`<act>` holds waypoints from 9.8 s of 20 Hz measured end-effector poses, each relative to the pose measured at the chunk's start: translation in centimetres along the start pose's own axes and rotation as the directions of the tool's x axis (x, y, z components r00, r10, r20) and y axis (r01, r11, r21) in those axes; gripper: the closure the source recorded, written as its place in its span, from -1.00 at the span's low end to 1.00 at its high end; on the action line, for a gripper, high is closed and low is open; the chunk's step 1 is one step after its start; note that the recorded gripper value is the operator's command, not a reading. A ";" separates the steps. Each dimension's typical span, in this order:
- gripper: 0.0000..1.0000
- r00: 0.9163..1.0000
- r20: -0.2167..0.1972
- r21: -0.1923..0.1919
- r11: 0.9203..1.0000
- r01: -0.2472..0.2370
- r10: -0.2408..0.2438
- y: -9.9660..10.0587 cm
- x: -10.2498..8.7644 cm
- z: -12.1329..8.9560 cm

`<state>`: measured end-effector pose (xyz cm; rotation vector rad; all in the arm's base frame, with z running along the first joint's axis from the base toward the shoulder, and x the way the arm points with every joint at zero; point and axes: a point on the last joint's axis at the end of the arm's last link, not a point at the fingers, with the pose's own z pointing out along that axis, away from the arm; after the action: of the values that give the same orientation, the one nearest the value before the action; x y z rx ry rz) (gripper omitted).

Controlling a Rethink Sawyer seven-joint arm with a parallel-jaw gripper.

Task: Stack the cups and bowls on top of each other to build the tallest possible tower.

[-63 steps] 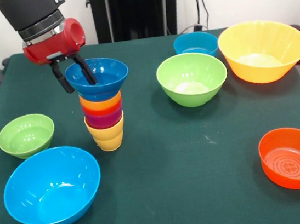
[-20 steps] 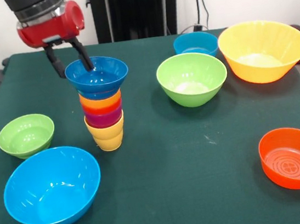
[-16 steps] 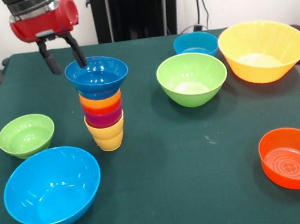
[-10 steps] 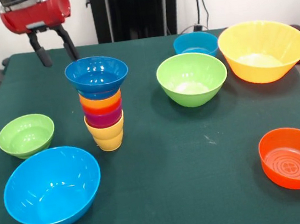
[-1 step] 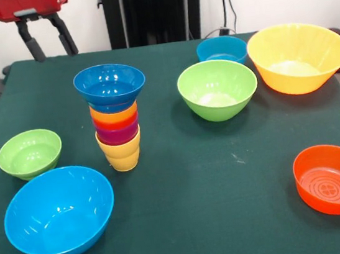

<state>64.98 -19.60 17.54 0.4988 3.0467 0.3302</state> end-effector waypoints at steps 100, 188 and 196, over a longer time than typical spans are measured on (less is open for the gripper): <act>-1.00 0.991 0.125 0.054 0.998 0.038 -0.044 -7.7 -2.1 11.9; 1.00 0.984 0.175 0.094 0.996 0.002 -0.018 -15.9 -0.8 18.1; 1.00 0.984 0.174 0.095 0.995 0.019 -0.035 -15.8 -0.8 17.9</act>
<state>62.09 -30.86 -3.37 0.4638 2.9046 0.1350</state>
